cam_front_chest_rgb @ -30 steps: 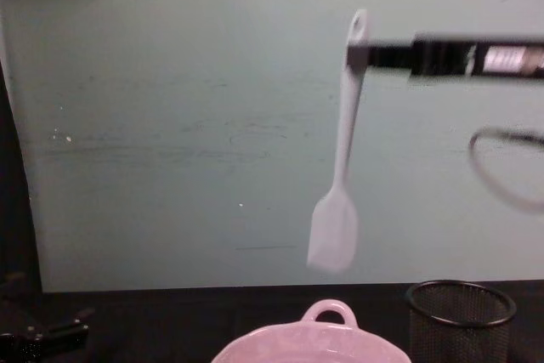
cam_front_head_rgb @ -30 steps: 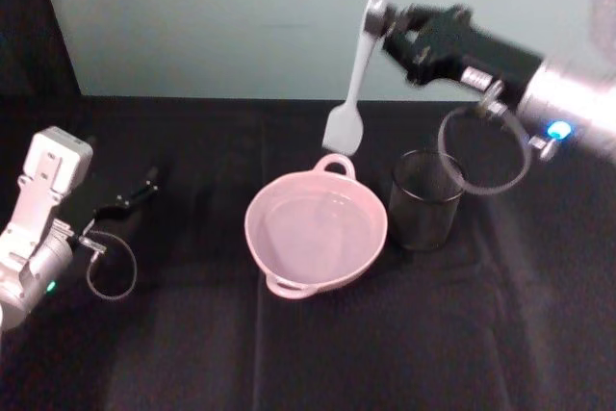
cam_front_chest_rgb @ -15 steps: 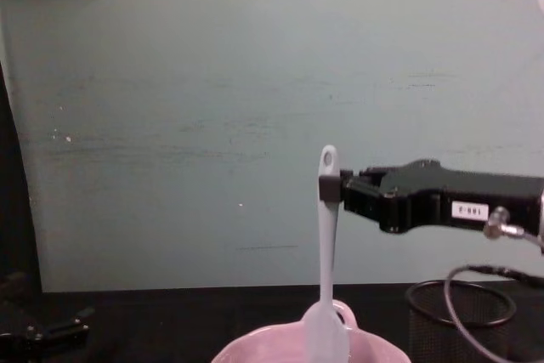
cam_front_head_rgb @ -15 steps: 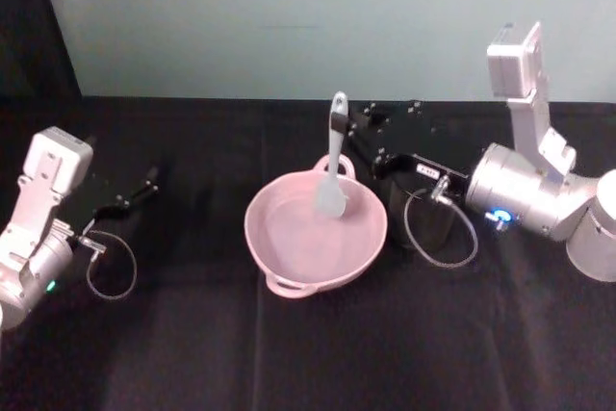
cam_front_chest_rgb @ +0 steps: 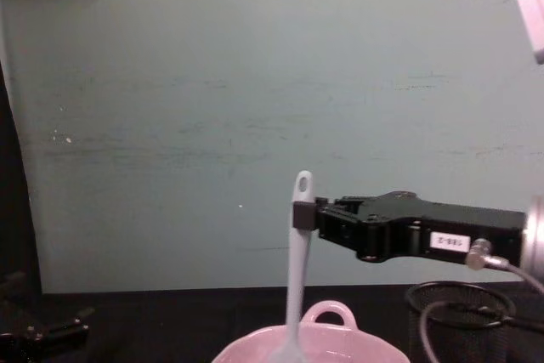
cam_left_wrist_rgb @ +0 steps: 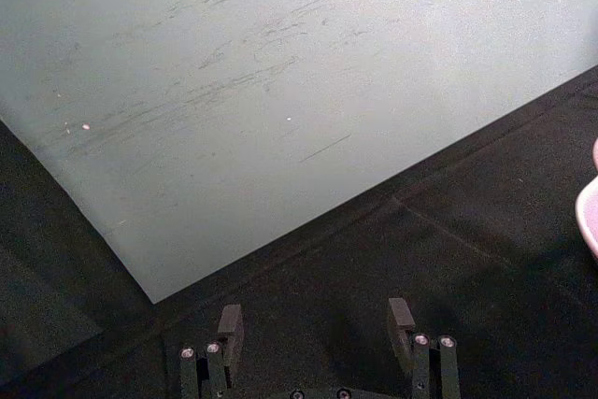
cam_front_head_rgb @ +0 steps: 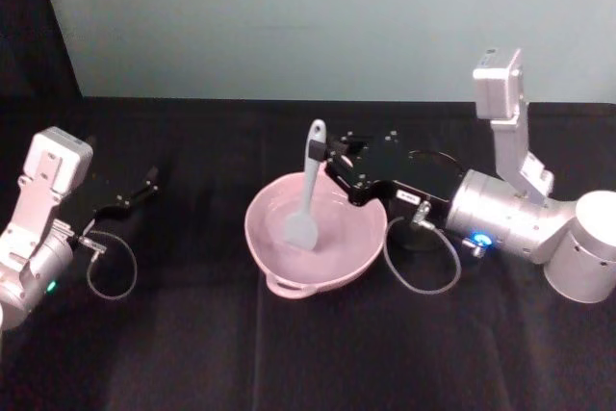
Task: Use the one hand to pick up the spoon and stir the clear water in the bowl.
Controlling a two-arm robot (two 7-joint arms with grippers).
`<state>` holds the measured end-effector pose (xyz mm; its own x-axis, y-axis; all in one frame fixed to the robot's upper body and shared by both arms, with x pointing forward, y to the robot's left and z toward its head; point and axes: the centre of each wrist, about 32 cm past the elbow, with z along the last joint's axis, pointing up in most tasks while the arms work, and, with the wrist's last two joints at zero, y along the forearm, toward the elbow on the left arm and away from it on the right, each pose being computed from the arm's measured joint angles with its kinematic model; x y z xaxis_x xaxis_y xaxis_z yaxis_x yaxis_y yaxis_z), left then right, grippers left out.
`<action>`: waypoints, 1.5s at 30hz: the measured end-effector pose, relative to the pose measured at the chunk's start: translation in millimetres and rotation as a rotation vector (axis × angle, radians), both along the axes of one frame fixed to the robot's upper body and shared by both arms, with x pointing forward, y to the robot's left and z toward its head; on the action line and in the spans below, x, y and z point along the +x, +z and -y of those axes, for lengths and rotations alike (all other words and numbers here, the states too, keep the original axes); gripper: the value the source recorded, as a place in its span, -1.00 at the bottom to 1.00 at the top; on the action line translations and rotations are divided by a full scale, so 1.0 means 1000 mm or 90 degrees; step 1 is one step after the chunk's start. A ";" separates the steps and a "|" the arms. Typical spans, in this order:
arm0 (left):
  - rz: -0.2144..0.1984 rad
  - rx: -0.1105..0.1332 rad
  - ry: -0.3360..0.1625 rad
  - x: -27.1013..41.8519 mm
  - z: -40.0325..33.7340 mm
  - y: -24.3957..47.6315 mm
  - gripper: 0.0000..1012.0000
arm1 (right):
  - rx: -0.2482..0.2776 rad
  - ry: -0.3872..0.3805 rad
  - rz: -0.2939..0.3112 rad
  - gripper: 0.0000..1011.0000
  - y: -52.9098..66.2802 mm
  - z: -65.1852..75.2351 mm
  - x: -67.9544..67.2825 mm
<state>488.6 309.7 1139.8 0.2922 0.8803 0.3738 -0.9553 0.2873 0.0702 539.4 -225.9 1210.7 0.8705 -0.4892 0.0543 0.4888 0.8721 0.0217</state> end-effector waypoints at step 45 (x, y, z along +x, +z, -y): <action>0.000 0.000 0.000 0.0000 0.0000 0.0000 1.00 | 0.006 -0.003 0.048 -0.78 -0.008 -0.002 -0.017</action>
